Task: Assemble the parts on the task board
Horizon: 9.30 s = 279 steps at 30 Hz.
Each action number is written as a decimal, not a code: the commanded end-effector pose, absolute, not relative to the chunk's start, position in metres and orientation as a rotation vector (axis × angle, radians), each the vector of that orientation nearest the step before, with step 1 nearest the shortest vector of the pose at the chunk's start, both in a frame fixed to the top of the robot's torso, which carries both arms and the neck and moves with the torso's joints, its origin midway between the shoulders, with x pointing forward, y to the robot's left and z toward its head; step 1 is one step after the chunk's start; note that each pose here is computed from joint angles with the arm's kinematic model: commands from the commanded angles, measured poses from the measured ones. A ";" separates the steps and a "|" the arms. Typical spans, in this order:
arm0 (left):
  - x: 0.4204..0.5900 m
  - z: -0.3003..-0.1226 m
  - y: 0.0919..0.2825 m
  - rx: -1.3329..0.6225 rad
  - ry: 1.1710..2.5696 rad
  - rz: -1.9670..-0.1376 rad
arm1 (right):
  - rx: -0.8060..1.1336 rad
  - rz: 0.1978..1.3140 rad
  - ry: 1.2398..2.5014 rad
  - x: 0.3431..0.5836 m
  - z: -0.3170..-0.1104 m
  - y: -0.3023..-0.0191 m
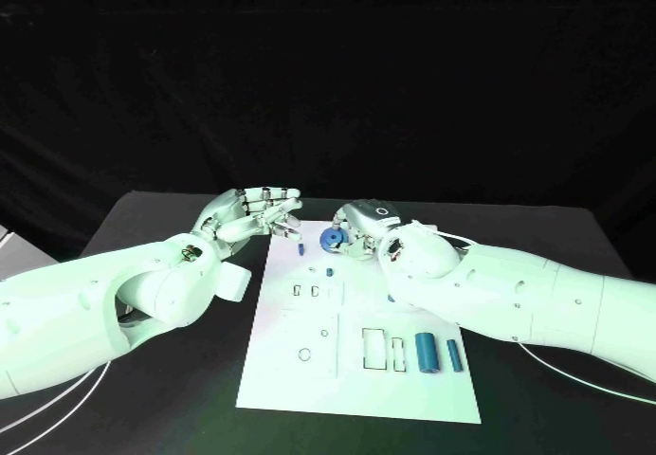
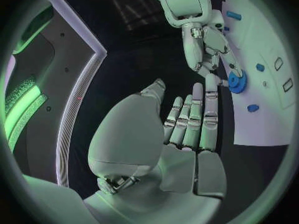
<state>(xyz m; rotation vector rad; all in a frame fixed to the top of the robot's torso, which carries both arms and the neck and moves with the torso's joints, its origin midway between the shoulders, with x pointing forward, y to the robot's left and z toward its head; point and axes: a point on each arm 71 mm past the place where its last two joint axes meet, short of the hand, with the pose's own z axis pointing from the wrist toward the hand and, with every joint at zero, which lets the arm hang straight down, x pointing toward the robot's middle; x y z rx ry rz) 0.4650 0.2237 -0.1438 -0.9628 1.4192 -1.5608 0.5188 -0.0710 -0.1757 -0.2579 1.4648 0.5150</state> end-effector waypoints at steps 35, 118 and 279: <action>0.465 -0.143 0.222 -0.955 1.422 -1.585 | -0.304 0.477 1.511 0.523 -0.186 -0.065; 0.464 -0.144 0.225 -0.916 1.431 -1.596 | 0.055 0.769 1.573 0.511 -0.167 -0.280; 0.469 -0.152 0.229 -0.934 1.458 -1.569 | -0.020 0.849 1.699 0.445 -0.247 -0.056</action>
